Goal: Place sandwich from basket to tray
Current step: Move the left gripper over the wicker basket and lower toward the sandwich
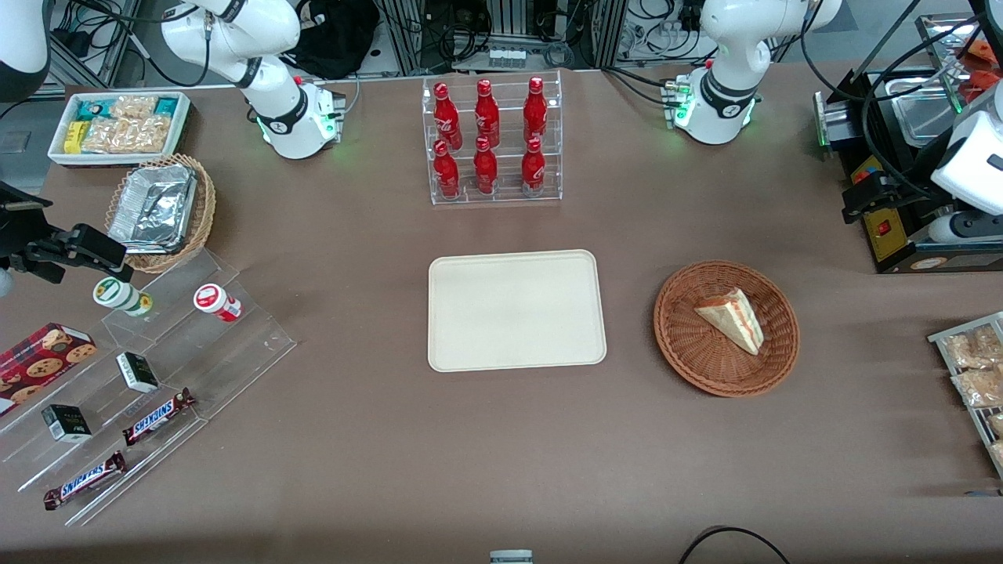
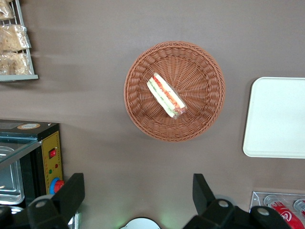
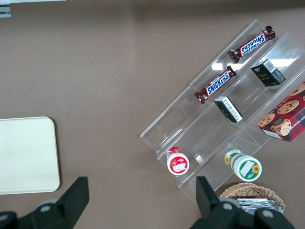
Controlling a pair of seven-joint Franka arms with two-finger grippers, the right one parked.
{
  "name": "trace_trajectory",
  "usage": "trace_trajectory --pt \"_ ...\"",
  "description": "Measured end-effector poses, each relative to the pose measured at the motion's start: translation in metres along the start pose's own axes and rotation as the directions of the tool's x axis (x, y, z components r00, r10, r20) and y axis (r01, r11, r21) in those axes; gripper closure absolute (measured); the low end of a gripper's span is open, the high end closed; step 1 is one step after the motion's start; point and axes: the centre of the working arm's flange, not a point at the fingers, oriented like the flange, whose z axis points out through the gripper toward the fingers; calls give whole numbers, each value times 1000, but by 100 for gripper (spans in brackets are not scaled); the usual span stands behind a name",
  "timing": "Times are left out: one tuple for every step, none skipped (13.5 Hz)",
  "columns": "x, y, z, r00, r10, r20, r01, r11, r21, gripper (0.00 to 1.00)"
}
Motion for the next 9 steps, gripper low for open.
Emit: trace_trajectory --pt "0 0 0 1000 0 -1 0 1000 8 0" --pt "0 -1 0 1000 0 -2 0 1000 21 0" --pt "1 -1 1 1000 0 -1 0 1000 27 0" --pt "3 -1 5 1000 1 8 -1 1000 30 0" --pt "9 -1 16 1000 2 29 -3 1000 31 0" --pt "18 -1 34 998 4 60 -6 1000 30 0" --pt "30 2 57 996 10 85 -13 1000 27 0" --pt "43 7 82 995 20 98 -22 1000 22 0" --pt "53 13 109 994 24 104 -27 999 19 0"
